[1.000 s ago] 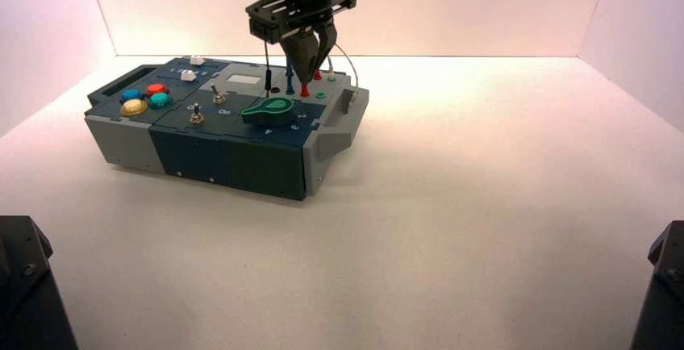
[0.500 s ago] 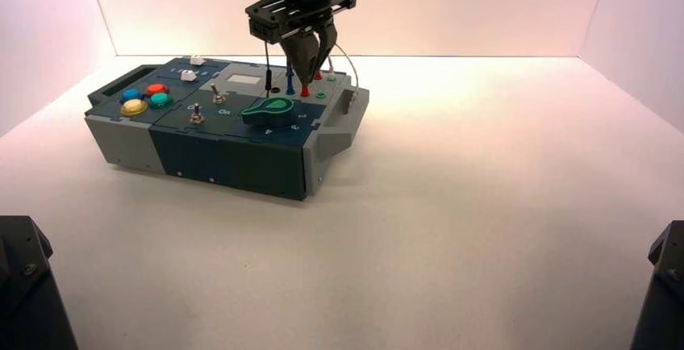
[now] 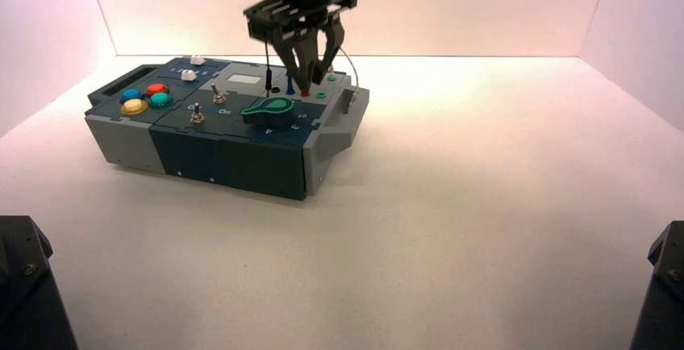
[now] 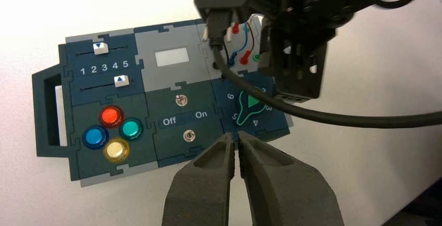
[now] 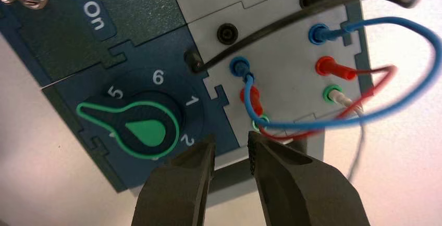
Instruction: Insert the red wire.
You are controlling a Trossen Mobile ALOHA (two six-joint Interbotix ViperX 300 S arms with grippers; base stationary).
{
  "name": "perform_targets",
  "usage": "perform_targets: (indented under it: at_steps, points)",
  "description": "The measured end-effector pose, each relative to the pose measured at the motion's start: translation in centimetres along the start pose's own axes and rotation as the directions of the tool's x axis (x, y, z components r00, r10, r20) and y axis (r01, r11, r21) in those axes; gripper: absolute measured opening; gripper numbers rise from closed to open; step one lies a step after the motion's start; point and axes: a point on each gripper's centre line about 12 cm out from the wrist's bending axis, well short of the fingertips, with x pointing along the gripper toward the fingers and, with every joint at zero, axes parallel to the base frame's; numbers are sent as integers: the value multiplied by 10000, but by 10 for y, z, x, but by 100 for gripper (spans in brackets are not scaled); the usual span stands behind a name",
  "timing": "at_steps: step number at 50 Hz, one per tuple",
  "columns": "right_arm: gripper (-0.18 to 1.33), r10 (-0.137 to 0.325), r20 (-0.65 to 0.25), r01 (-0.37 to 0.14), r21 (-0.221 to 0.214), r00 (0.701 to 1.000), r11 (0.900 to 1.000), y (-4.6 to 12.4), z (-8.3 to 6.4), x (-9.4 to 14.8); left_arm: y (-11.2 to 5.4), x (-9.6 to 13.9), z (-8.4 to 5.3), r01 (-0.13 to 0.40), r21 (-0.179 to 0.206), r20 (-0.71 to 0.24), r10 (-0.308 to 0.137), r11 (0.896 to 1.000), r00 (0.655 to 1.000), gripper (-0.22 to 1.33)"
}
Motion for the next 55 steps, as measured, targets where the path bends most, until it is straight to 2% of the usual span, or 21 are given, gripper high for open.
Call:
perform_targets:
  at_steps: [7, 13, 21, 30, 37, 43, 49, 51, 55]
  points:
    - [73, -87, 471, 86, 24, 9989, 10000, -2, -10, -29, 1, 0, 1, -35, 11, 86, 35, 10000, 10000, 4]
    - [73, -111, 713, 91, 294, 9974, 9995, -3, -22, -38, 3, 3, 3, -189, -42, 414, 191, 9998, 9990, 4]
    - [72, -166, 1348, 91, 558, 9907, 9984, -5, -31, -50, 6, 7, 3, -375, -129, 712, 383, 9992, 9967, 4]
    - [72, -310, 1776, 145, 937, 9836, 9955, -20, -43, -52, 14, 21, 5, -605, -330, 747, 628, 9976, 9952, 4]
    - [72, -479, 2279, 126, 1539, 9725, 9880, -35, -53, -57, 22, 35, 3, -885, -535, 842, 928, 9946, 9921, 4]
    - [70, -556, 2446, 113, 1790, 9680, 9838, -41, -62, -61, 25, 39, 0, -1002, -567, 791, 1045, 9934, 9914, 4]
    - [70, -736, 2507, 148, 2288, 9653, 9734, -57, -76, -67, 28, 46, -6, -1142, -545, 633, 1176, 9920, 9910, 4]
    - [70, -853, 2562, 174, 2563, 9628, 9665, -66, -84, -72, 29, 48, -10, -1174, -547, 532, 1203, 9916, 9913, 4]
    - [70, -970, 2712, 190, 2766, 9576, 9608, -72, -92, -79, 29, 51, -13, -1194, -556, 450, 1220, 9913, 9915, 4]
